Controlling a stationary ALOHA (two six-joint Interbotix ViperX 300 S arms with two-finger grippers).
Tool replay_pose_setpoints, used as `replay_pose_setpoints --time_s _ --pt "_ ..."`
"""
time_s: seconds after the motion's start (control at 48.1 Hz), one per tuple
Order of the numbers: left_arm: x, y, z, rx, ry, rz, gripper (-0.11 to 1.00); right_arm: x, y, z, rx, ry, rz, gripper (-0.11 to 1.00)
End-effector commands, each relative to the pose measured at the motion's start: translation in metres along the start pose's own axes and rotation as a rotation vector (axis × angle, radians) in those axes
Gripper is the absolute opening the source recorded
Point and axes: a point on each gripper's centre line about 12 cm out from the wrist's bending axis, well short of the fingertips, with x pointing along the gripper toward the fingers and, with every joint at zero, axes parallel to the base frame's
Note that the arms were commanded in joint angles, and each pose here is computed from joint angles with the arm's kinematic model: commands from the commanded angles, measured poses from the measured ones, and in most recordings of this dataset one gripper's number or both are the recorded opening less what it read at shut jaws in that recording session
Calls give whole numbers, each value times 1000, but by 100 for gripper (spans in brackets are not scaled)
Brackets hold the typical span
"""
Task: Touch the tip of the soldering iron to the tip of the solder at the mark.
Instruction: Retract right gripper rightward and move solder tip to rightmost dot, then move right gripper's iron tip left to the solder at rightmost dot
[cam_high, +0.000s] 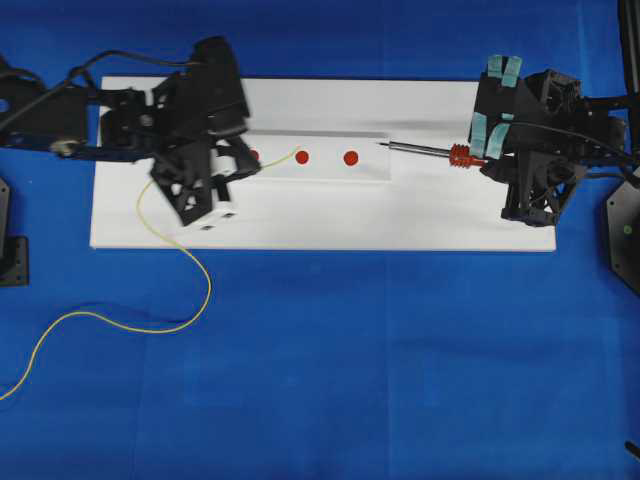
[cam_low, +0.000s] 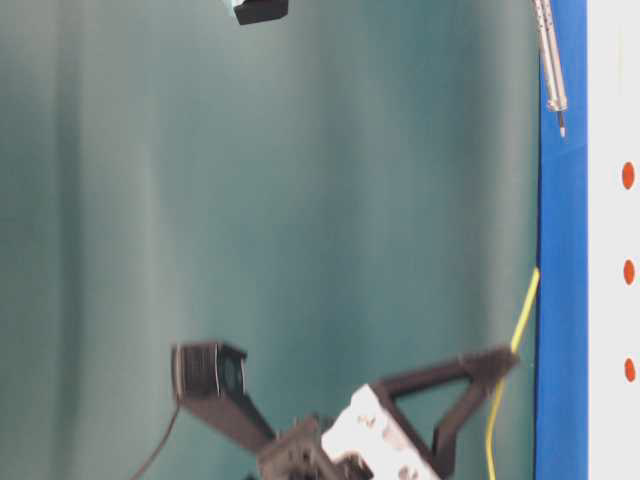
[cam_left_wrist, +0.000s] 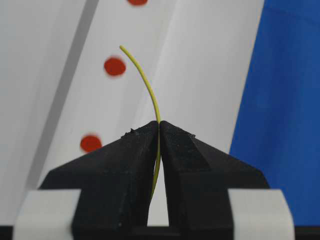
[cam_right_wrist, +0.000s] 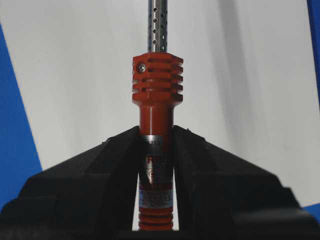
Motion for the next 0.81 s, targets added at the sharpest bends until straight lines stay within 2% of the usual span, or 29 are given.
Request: replay_pose_setpoints --time_s 0.0,0.27,0.436,0.789 --pt "6 -4 19 8 -33 -8 3 -5 1 8 1 -31 4 8" --pt "45 -7 31 9 -9 -4 3 -4 1 7 -1 -26 2 8" --pt "65 -8 29 18 17 -1 3 -3 0 6 -6 -24 -2 8" --pt "75 -4 18 16 52 7 3 -2 0 6 -9 -25 -3 8"
